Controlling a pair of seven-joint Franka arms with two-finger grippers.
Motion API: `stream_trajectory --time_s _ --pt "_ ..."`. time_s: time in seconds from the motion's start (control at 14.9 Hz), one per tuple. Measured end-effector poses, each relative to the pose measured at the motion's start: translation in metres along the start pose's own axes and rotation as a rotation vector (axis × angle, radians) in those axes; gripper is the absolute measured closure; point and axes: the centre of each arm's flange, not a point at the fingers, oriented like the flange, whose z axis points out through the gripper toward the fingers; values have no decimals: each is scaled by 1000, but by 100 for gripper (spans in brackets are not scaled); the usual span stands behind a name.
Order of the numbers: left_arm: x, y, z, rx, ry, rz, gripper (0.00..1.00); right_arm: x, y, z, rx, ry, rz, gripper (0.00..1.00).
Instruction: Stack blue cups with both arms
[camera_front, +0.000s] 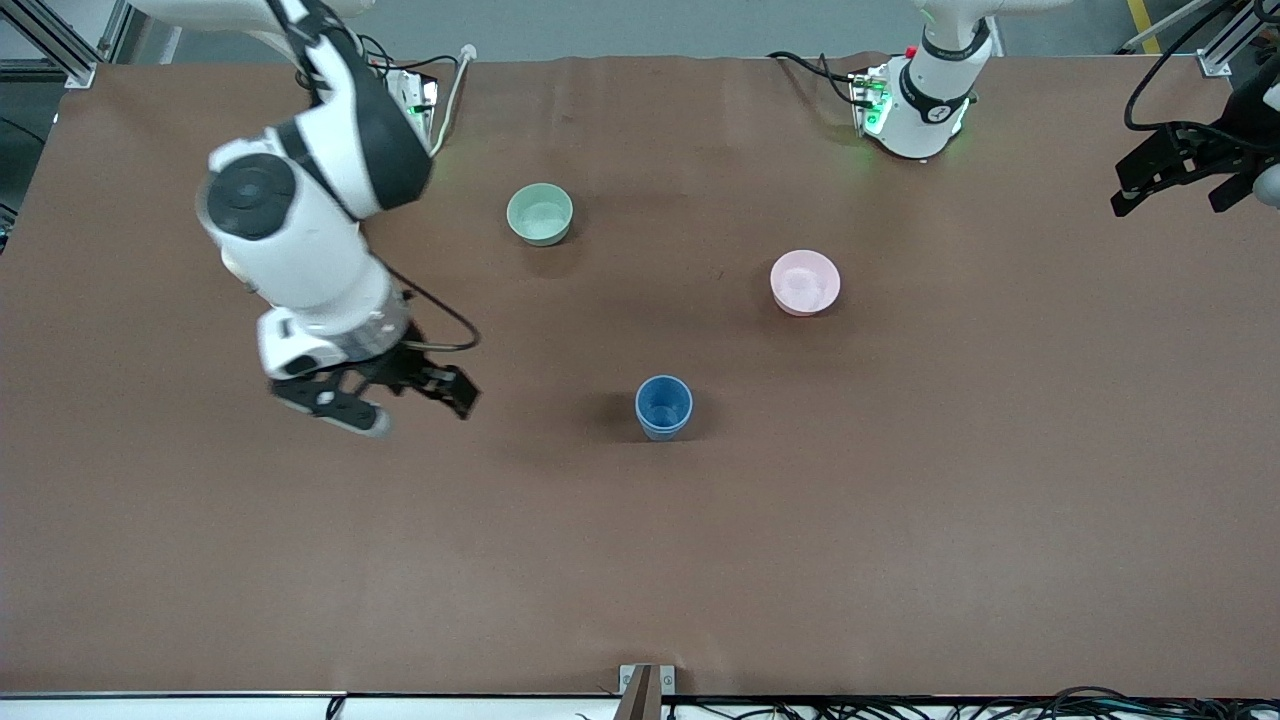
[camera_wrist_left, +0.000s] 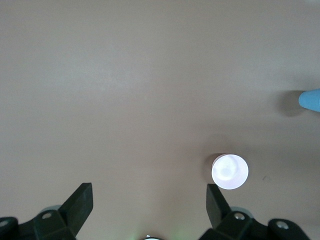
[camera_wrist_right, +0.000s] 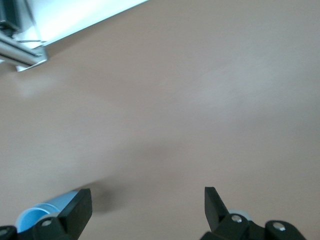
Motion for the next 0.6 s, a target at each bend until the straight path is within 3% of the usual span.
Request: stream_trajectory --time_s 0.4,0.6 --pt "-2 21 -4 2 7 35 0 48 125 -60 -100 -23 -148 0" --pt "-1 17 -3 2 6 31 0 53 181 -95 -84 -67 -201 0"
